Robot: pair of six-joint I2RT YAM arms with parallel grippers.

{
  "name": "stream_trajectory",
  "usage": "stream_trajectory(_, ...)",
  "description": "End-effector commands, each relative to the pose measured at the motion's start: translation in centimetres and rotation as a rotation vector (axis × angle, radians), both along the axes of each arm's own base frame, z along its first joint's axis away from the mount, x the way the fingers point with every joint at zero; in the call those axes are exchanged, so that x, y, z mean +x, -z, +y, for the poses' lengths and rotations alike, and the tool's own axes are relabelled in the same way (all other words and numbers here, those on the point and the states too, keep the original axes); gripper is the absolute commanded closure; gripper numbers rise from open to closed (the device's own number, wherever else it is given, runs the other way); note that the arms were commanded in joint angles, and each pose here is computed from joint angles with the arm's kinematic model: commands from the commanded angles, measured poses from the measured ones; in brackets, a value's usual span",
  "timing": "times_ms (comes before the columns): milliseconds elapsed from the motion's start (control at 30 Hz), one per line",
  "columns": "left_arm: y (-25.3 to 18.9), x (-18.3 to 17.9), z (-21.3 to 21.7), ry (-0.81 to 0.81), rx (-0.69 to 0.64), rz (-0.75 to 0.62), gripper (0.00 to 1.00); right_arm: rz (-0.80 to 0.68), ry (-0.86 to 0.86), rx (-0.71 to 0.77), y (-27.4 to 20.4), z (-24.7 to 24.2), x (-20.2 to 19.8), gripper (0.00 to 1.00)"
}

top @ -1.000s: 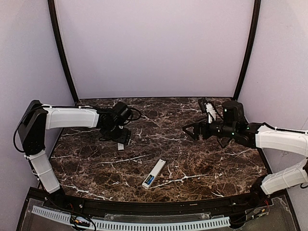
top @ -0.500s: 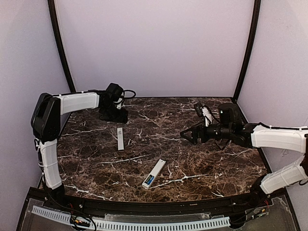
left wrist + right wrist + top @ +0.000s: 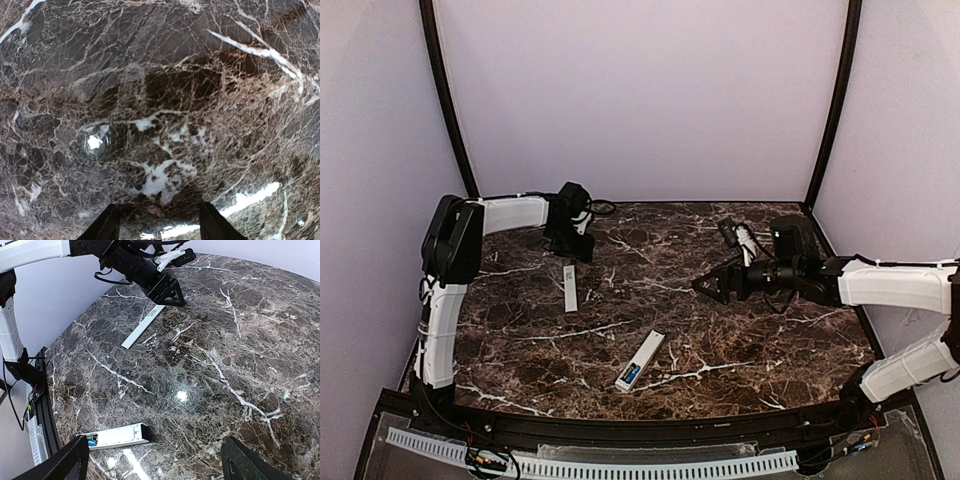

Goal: Load the batteries into the remote control
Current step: Move the battery cover to the center of the board, then pick up the battery cover at the center of the board.

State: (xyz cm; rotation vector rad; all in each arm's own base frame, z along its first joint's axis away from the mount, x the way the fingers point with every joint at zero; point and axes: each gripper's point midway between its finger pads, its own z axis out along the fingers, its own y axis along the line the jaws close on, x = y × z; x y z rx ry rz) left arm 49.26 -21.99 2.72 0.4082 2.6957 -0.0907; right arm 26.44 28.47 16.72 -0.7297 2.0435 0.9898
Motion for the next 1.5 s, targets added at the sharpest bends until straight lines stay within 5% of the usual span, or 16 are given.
stream_trajectory(0,0.5,-2.5,1.1,0.004,0.020,0.102,0.47,0.011,-0.027,0.028,-0.1,0.6,0.2,0.11)
stream_trajectory(333,1.3,-12.6,1.9,0.013,-0.009,0.210,0.57,0.035,-0.063,0.039,0.0,1.4,0.2,0.15)
stream_trajectory(667,1.1,-22.7,2.1,-0.002,-0.060,0.289,0.62,0.127,-0.208,0.069,0.7,3.5,-1.3,0.29)
stream_trajectory(1033,-0.8,-24.1,2.8,-0.080,-0.211,0.216,0.57,0.043,-0.346,-0.133,4.3,10.8,-5.3,0.37)
stream_trajectory(1467,-4.4,-22.0,6.3,-0.264,-0.315,0.116,0.53,-0.040,-0.479,-0.566,10.1,17.0,-6.6,0.46)
